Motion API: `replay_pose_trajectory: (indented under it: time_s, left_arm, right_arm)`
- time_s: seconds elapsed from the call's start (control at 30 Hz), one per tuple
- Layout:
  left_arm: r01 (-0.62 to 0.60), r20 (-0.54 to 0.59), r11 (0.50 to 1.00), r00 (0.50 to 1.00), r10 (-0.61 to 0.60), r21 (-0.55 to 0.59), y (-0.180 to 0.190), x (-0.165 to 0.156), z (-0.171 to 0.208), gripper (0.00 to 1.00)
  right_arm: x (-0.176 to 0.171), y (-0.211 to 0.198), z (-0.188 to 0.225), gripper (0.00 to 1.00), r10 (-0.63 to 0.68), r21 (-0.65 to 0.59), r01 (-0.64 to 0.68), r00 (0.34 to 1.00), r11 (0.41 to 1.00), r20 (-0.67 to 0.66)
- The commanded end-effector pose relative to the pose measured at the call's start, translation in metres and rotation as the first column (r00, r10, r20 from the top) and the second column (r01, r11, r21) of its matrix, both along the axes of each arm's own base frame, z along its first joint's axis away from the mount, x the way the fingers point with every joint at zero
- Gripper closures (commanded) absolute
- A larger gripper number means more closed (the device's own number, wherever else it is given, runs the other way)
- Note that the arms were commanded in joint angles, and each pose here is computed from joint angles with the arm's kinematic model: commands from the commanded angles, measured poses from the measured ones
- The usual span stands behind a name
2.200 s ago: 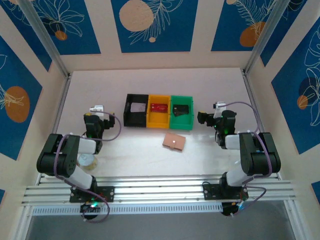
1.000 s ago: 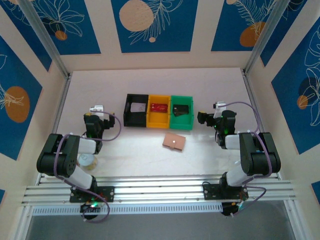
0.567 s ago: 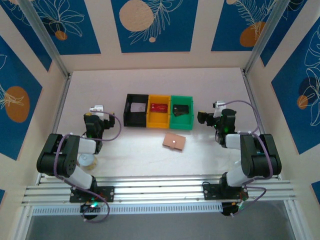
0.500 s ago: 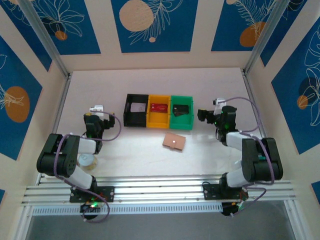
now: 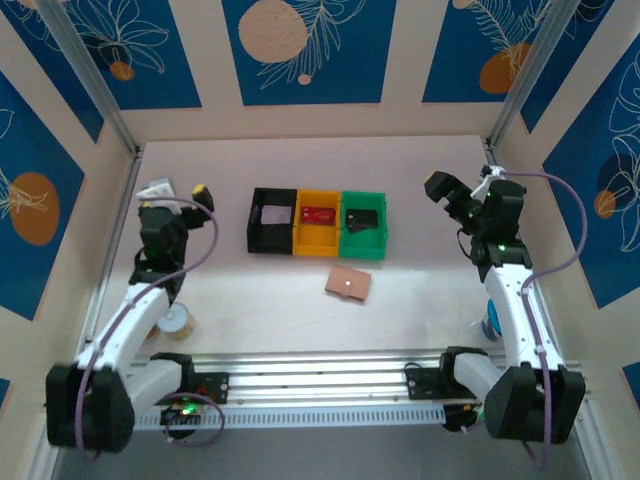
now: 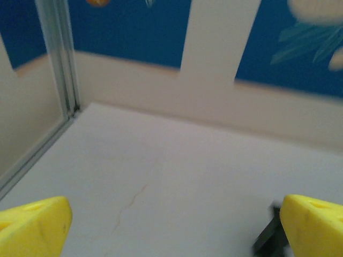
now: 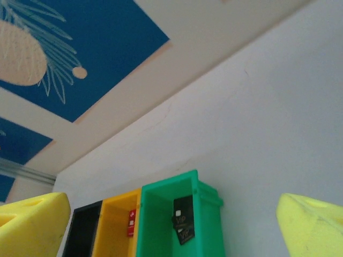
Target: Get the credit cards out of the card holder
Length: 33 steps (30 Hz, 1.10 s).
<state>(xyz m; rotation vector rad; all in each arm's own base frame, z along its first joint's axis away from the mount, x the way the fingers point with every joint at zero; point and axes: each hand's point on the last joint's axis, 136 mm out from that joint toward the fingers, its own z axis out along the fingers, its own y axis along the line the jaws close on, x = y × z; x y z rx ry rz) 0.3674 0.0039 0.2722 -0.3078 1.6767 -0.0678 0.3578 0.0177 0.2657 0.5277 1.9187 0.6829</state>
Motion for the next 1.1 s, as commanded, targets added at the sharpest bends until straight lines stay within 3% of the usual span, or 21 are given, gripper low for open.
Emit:
replay_pose_trajectory:
  time_s: [0.0, 0.1, 0.23, 0.37, 0.43, 0.7, 0.93, 1.07]
  left_arm:
    - [-0.059, -0.110, 0.977, 0.993, 0.037, -0.203, 0.004, -0.031, -0.009, 0.00]
    - [0.112, -0.114, 0.945, 0.982, -0.153, -0.307, -0.030, -0.045, -0.003, 0.00]
    - [0.063, -0.266, 0.882, 0.941, -0.207, -0.466, -0.043, -0.070, -0.032, 0.00]
    - [0.077, -0.364, 0.814, 0.867, -0.339, -0.576, -0.071, -0.086, -0.063, 0.00]
    - [0.071, -0.399, 0.806, 0.841, -0.366, -0.588, -0.080, -0.094, -0.075, 0.00]
    - [0.097, -0.506, 0.849, 0.765, -0.398, -0.520, -0.112, -0.119, -0.100, 0.00]
    - [0.171, -0.591, 0.908, 0.711, -0.382, -0.382, -0.125, -0.128, -0.111, 0.00]
    - [0.224, -0.621, 0.949, 0.717, -0.316, -0.224, -0.109, -0.125, -0.094, 0.00]
  right_arm:
    - [-0.025, 0.029, -0.011, 0.01, 0.061, 0.108, -0.051, 0.994, 0.993, -0.086]
    - [-0.040, 0.052, -0.001, 0.01, 0.095, -0.002, -0.095, 0.994, 0.995, -0.048]
    - [-0.061, 0.078, -0.002, 0.01, 0.141, -0.148, -0.151, 0.987, 0.977, -0.079]
    - [-0.083, 0.107, -0.026, 0.01, 0.253, -0.140, -0.281, 0.948, 0.949, -0.191]
    - [-0.096, 0.119, -0.044, 0.03, 0.297, -0.128, -0.336, 0.921, 0.933, -0.251]
    - [-0.132, 0.149, -0.098, 0.16, 0.386, -0.140, -0.470, 0.833, 0.871, -0.395]
    - [-0.147, 0.171, -0.132, 0.22, 0.359, -0.164, -0.502, 0.777, 0.849, -0.518]
    - [-0.146, 0.189, -0.144, 0.28, 0.344, -0.193, -0.525, 0.751, 0.829, -0.563]
